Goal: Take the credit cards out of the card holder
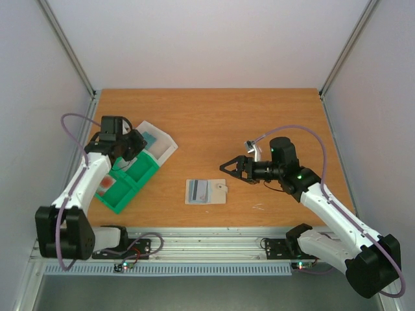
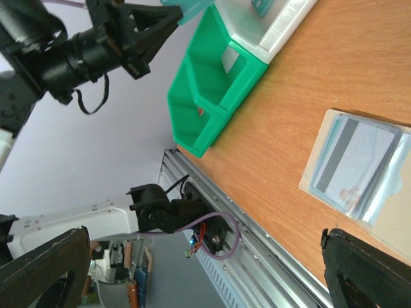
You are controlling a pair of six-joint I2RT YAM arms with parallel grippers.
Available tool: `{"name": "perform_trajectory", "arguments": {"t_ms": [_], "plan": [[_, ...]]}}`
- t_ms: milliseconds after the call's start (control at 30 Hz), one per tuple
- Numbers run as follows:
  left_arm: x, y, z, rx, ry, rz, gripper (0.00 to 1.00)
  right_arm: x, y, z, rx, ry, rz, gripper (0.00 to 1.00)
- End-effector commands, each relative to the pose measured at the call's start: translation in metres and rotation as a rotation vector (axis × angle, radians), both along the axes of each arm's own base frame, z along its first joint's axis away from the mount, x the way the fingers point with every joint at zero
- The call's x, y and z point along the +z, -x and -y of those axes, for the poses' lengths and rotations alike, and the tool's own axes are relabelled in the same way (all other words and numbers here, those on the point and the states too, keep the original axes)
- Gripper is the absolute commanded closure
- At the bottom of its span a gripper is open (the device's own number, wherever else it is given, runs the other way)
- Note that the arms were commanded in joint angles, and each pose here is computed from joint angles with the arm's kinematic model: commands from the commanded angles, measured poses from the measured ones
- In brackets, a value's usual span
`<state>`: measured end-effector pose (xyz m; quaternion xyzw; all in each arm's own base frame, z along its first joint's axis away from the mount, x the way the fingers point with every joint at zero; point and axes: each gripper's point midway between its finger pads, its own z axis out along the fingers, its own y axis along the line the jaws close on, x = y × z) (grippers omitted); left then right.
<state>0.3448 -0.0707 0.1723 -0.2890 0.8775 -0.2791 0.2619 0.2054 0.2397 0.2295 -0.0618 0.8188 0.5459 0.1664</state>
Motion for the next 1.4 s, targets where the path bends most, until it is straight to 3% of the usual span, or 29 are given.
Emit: {"name": "perform_trajectory", "arguments": {"t_ms": [0,400,1367], "plan": [[-0.013,-0.023,-0.028,0.06,-0.003,-0.055,1.0,0.012,-0.002,0.003,-0.011,0.006,0.056,0.02],[-0.046,-0.071,-0.042,0.112,0.071,-0.127,0.99,0.01,-0.01,0.001,-0.03,0.015,0.04,0.02],[-0.069,-0.099,-0.055,0.15,0.015,-0.156,0.98,0.007,-0.017,0.002,-0.034,0.064,0.05,0.02]]}}
